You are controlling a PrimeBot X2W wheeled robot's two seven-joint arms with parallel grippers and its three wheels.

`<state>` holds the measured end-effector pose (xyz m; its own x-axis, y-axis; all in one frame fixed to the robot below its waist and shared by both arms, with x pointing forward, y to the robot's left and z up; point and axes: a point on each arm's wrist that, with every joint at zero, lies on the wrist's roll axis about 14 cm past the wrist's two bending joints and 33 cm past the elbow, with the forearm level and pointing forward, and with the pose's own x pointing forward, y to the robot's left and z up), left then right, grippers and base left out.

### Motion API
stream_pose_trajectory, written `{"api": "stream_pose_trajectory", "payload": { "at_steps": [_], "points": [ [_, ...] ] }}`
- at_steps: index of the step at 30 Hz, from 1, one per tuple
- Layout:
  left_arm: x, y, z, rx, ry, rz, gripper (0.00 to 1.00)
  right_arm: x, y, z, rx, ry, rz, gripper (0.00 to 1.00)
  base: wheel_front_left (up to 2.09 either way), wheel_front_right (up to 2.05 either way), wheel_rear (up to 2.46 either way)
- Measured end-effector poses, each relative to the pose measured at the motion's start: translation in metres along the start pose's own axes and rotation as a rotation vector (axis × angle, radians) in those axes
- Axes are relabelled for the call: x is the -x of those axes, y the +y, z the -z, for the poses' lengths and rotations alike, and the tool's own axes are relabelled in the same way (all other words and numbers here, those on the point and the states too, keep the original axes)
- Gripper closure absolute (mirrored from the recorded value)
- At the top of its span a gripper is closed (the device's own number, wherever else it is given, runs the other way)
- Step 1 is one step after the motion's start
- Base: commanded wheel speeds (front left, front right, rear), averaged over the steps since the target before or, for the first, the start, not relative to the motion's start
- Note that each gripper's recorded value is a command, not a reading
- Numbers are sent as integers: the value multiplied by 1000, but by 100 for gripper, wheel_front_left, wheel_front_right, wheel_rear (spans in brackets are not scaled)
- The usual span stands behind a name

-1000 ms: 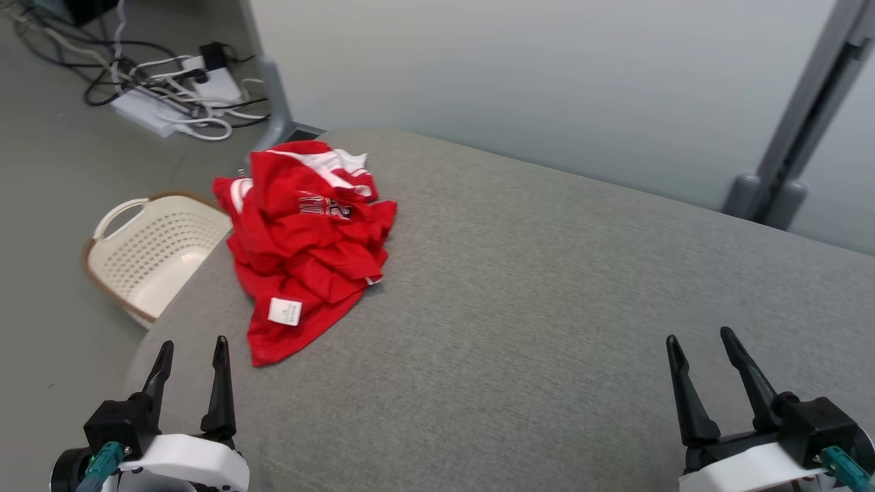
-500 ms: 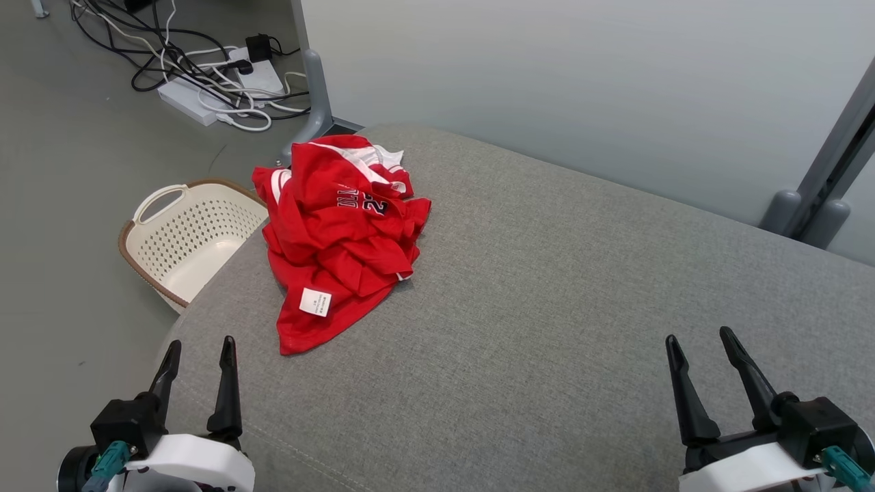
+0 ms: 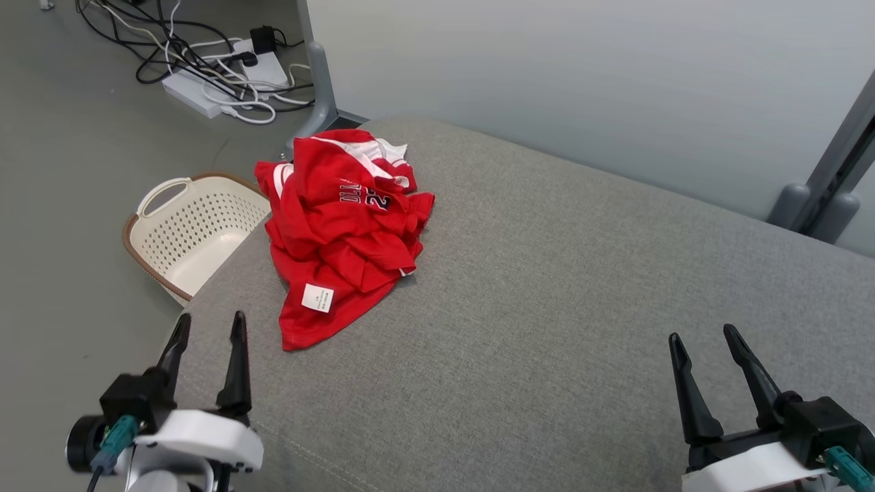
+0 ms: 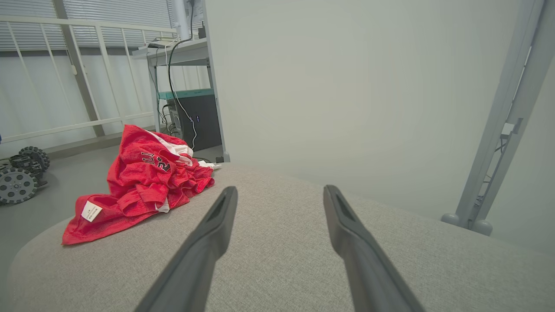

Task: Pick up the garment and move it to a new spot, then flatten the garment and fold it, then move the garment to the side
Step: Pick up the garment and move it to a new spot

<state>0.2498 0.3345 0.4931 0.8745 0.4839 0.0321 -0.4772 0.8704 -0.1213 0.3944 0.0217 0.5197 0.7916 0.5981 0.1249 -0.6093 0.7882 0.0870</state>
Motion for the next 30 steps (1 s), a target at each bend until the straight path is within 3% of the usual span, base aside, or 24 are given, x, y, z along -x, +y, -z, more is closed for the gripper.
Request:
{"api": "stream_pose_trajectory", "payload": {
  "at_steps": [6,14,21,30],
  "points": [
    [-39,-28,-24,0,-58,65,0,-7,-9,6,13,14,-13,0,0,0,0],
    [-116,-83,-33,-10,-53,168,0,-23,-49,18,30,31,16,0,0,0,0],
    [-171,-112,18,-28,134,210,0,-26,-84,49,5,86,66,0,0,0,0],
    [-193,-126,114,-69,437,205,0,-20,-115,89,-25,154,127,0,0,0,0]
  ]
}}
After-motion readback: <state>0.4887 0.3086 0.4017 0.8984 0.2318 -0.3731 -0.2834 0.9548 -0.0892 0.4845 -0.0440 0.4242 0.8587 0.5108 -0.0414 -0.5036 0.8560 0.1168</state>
